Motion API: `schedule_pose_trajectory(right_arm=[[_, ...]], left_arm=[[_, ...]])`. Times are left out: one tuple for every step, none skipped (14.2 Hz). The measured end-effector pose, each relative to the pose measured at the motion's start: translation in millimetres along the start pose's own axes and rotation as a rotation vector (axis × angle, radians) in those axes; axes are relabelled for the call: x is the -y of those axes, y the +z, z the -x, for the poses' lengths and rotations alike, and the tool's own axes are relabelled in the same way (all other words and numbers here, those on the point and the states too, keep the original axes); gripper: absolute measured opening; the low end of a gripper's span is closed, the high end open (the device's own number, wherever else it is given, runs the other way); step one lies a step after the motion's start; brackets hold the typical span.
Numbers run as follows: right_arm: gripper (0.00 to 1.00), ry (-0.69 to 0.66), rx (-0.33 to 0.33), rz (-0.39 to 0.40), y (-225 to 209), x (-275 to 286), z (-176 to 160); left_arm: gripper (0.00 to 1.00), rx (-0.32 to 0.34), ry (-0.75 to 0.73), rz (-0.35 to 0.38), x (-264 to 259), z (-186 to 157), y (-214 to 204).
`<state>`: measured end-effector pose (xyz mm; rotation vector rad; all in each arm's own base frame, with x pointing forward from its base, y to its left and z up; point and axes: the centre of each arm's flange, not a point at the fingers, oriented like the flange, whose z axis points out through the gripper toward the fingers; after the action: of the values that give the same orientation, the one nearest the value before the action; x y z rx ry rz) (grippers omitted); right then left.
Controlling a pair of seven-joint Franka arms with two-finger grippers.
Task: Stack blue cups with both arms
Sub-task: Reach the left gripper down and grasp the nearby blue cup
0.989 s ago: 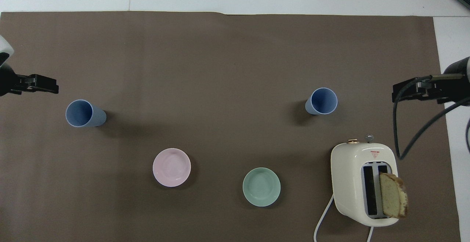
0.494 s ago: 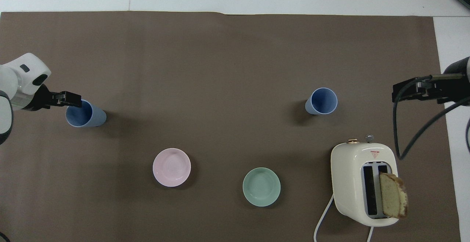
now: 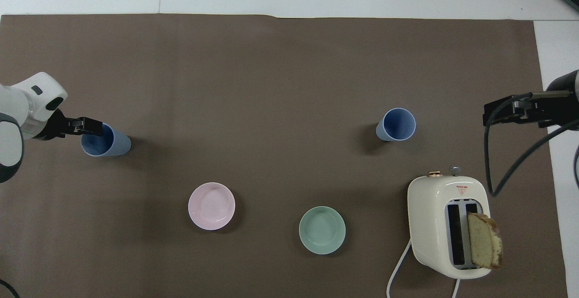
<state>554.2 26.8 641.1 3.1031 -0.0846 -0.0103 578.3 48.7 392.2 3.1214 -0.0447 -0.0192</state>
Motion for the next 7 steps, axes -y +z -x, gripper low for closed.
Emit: schedule_pose_trajectory(right_arm=[[1.0, 0.0, 0.0, 0.0, 0.0, 0.0, 0.0], [1.0, 0.0, 0.0, 0.0, 0.0, 0.0, 0.0], [1.0, 0.0, 0.0, 0.0, 0.0, 0.0, 0.0], [1.0, 0.0, 0.0, 0.0, 0.0, 0.0, 0.0], [1.0, 0.0, 0.0, 0.0, 0.0, 0.0, 0.0], [1.0, 0.0, 0.0, 0.0, 0.0, 0.0, 0.0], [1.0, 0.0, 0.0, 0.0, 0.0, 0.0, 0.0]], left_arm=[[1.0, 0.004, 0.001, 0.0, 2.6, 0.8, 4.6], [1.0, 0.008, 0.001, 0.001, 3.7, 1.7, 8.1], [1.0, 0.012, 0.001, 0.002, 3.6, 2.8, 10.2], [1.0, 0.015, 0.002, 0.002, 3.0, 3.3, 11.3], [0.9, 0.017, 0.003, 0.002, 2.4, 3.9, 12.5], [0.78, 0.022, 0.003, 0.003, 2.1, 5.0, 14.5], [0.63, 0.025, 0.003, 0.003, 1.9, 5.9, 16.2]])
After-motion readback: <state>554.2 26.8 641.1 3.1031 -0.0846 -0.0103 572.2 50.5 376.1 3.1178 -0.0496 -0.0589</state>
